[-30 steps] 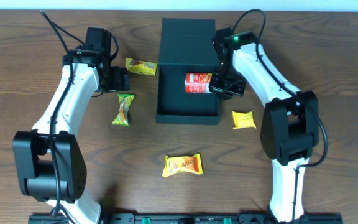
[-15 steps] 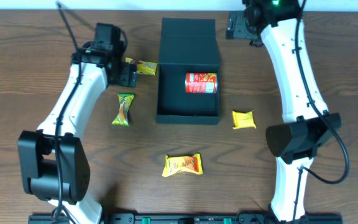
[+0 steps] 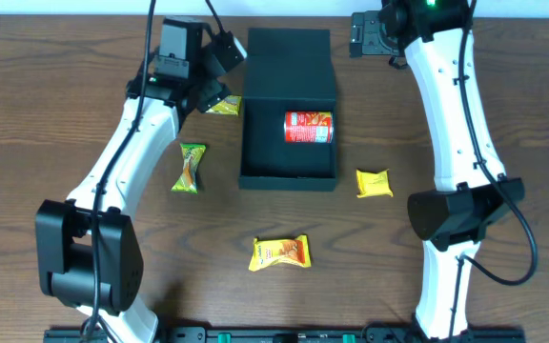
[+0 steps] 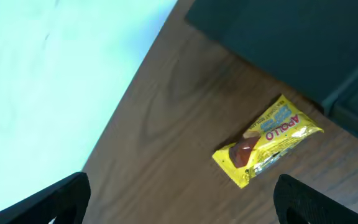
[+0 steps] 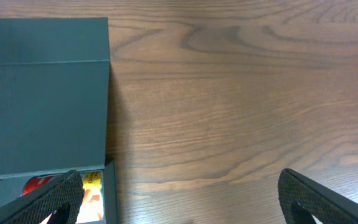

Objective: Pack container
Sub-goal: 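Lower the left gripper onto the yellow Apollo packet and grasp it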

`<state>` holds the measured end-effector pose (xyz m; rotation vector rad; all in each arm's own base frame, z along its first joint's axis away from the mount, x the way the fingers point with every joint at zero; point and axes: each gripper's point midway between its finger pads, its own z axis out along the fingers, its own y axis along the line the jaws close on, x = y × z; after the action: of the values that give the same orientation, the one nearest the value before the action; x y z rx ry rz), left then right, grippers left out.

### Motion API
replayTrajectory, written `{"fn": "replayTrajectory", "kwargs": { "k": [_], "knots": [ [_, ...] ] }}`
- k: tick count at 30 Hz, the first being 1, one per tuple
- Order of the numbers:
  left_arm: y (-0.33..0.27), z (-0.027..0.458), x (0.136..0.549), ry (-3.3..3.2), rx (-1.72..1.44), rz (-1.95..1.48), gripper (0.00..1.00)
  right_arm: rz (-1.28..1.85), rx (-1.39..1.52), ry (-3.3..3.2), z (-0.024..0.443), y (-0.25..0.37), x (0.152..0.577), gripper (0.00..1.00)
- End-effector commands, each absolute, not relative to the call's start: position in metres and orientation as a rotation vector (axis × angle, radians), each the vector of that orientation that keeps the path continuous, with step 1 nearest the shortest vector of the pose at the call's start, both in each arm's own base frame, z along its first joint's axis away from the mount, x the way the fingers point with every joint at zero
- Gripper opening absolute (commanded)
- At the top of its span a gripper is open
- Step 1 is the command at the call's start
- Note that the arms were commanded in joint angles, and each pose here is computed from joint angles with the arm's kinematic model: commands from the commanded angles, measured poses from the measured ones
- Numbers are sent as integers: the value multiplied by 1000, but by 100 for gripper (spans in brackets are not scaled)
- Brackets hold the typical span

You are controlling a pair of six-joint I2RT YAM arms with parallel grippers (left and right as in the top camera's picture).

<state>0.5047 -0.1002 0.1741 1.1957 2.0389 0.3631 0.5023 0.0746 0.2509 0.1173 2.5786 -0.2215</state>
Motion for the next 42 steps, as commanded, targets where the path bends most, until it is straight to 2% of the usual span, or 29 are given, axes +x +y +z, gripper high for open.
{"fn": "replayTrajectory", "kwargs": {
  "k": [1, 7, 11, 16, 20, 25, 28, 33, 37, 42],
  "knots": [
    [-118, 182, 502, 1917, 1316, 226, 95, -246, 65, 2548, 261, 71, 505, 99],
    [-114, 151, 489, 1914, 1509, 199, 96, -249, 53, 2546, 262, 71, 506, 99],
    [-84, 109, 485, 1936, 1770, 387, 95, -249, 44, 2542, 262, 72, 507, 99],
    [-91, 78, 486, 1938, 1816, 314, 95, -250, 44, 2544, 260, 72, 508, 99],
    [-95, 61, 503, 1926, 1780, 318, 95, -232, 40, 2542, 253, 76, 513, 99],
    [-103, 58, 520, 2035, 1608, 228, 95, -230, 32, 2570, 238, 78, 514, 99],
    [-115, 65, 519, 2035, 1617, 103, 95, -233, 30, 2576, 236, 77, 514, 99],
    [-116, 90, 531, 2010, 1632, 120, 95, -233, 29, 2578, 235, 77, 513, 99],
    [-107, 93, 511, 1990, 1825, 138, 95, -234, 21, 2572, 236, 78, 515, 99],
    [-105, 81, 499, 2021, 1875, 95, 95, -233, 22, 2571, 236, 78, 515, 99]
  ]
}}
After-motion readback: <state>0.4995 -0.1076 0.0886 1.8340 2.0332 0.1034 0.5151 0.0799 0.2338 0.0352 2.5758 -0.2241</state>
